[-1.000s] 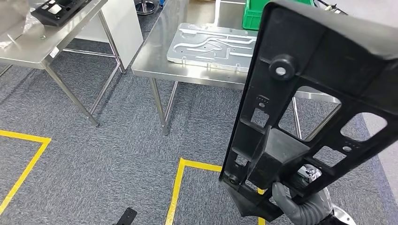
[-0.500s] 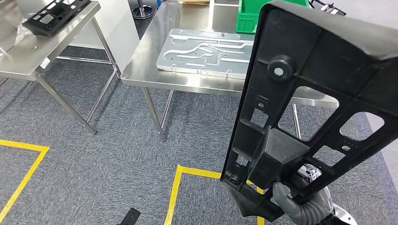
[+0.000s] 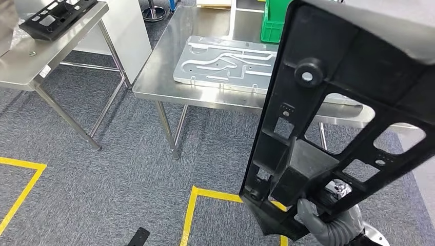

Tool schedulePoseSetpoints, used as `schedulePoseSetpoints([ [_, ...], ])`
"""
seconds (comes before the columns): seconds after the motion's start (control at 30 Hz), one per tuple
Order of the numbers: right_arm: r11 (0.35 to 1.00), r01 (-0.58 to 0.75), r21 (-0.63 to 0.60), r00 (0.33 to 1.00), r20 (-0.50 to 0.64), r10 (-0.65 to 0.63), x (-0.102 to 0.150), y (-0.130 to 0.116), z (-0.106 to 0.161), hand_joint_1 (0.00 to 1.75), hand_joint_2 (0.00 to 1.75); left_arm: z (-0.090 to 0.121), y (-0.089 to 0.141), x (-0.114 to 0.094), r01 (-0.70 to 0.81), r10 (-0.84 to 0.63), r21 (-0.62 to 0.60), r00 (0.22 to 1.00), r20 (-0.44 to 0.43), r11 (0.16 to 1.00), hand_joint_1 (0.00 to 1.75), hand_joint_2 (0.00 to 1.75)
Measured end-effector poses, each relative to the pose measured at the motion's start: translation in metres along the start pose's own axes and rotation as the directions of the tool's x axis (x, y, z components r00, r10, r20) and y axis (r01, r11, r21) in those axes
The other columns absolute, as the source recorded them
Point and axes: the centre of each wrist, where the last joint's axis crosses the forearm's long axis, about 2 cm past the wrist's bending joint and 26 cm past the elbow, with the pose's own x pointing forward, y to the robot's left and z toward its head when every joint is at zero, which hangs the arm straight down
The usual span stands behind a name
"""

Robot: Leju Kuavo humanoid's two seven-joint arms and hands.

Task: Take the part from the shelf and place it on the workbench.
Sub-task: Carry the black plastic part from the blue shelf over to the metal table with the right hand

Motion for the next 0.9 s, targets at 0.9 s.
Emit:
schedulePoseSetpoints([
  [0.9,1.000,0.006,0.001,1.000,0.007,-0.006,0.0000,0.0001,0.0011,1.75,1.75,0.0005,-0.0010,-0.0011,0.001,-0.001,-0.001,1.000,0.001,1.000,0.00,1.75],
])
